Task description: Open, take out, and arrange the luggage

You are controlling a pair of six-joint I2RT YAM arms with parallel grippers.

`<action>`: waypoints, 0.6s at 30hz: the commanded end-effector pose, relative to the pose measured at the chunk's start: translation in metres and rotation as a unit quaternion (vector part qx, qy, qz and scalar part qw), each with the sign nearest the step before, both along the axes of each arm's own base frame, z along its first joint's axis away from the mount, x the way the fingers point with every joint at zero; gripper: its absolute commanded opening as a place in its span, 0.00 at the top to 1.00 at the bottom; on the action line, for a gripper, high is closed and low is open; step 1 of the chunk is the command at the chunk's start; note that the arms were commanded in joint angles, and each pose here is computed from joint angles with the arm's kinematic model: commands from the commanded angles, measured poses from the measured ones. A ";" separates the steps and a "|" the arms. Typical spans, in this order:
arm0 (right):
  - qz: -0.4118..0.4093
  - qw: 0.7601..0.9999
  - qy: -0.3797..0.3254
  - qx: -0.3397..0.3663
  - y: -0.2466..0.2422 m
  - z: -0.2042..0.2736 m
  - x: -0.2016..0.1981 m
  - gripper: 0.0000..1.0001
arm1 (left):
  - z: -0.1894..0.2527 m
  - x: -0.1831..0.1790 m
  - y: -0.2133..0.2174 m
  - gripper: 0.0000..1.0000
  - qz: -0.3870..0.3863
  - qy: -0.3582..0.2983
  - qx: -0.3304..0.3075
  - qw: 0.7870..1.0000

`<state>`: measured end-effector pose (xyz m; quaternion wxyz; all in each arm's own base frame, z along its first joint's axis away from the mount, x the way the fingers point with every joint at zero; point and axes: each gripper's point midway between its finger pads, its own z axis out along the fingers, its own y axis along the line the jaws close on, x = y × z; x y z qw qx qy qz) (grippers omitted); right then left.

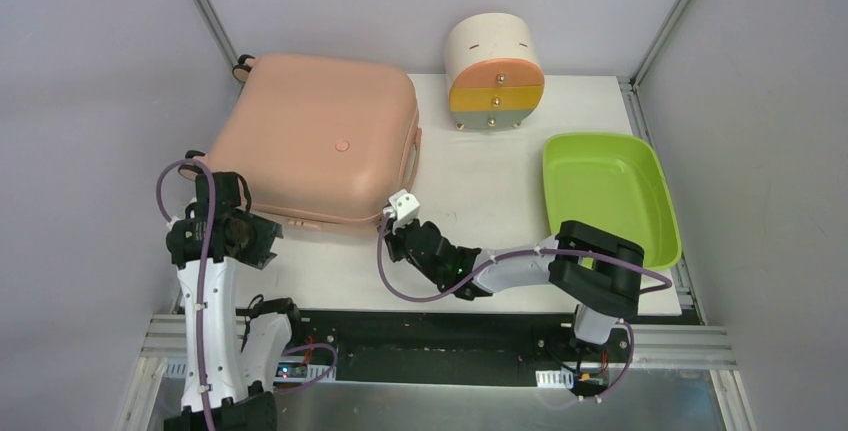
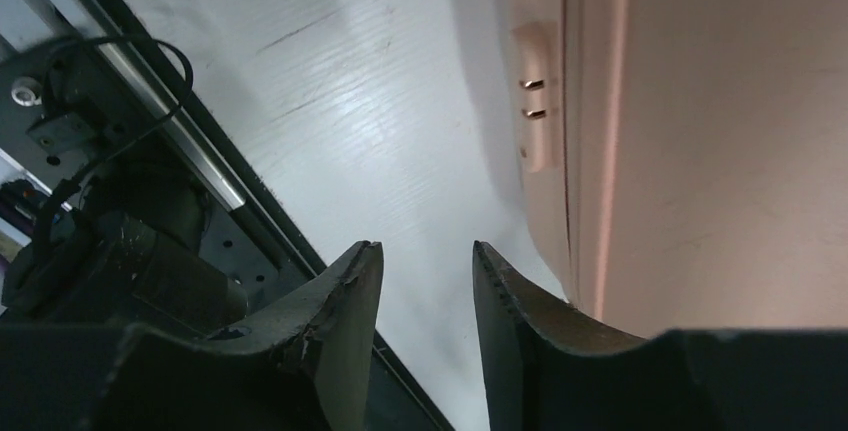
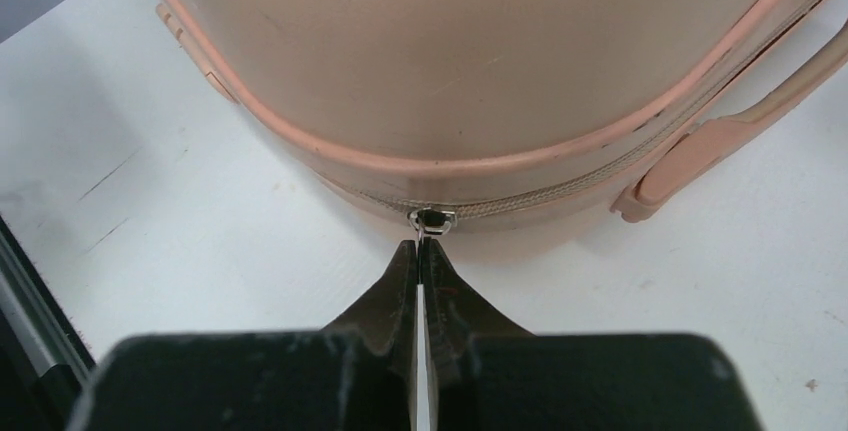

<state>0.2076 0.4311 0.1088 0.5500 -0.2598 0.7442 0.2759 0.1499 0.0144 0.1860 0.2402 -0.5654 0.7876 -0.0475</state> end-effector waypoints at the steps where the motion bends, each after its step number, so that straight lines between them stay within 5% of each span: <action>1: 0.028 0.998 -0.018 0.055 0.029 0.038 -0.021 1.00 | -0.023 -0.005 -0.017 0.62 0.018 0.034 -0.060 0.997; 18: 0.042 0.996 -0.034 0.064 0.030 0.050 -0.023 1.00 | -0.040 0.057 -0.004 0.58 0.041 0.038 -0.065 0.996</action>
